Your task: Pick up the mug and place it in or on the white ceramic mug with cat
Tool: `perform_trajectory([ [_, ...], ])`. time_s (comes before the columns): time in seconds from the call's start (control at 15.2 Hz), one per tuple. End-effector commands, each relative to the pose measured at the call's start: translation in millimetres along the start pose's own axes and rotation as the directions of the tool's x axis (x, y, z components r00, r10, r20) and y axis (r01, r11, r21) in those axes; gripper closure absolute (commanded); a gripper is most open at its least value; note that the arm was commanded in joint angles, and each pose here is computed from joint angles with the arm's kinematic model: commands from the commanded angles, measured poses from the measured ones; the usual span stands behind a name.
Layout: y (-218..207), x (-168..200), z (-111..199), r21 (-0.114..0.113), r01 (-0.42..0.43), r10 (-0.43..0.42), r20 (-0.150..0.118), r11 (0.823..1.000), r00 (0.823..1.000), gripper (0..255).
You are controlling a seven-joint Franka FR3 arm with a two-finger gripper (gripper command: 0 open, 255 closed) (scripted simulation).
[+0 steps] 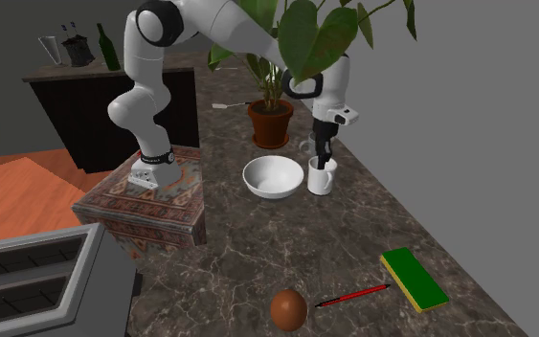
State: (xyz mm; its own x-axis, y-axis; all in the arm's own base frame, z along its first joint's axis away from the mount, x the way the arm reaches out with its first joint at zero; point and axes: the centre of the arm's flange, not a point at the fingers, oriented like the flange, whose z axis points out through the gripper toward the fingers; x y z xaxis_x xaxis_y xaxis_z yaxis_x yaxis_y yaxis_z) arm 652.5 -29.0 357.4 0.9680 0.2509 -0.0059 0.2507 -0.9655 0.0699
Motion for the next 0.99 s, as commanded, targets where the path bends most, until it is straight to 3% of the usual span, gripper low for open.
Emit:
perform_trajectory([
  [0.0, 0, -1, -9, 0.0, 0.0, 0.0, 0.0, 1.0, 1.0, 255],
  [0.92, 5, -1, -83, 0.0, 0.0, 0.0, 0.0, 1.0, 1.0, 255],
])
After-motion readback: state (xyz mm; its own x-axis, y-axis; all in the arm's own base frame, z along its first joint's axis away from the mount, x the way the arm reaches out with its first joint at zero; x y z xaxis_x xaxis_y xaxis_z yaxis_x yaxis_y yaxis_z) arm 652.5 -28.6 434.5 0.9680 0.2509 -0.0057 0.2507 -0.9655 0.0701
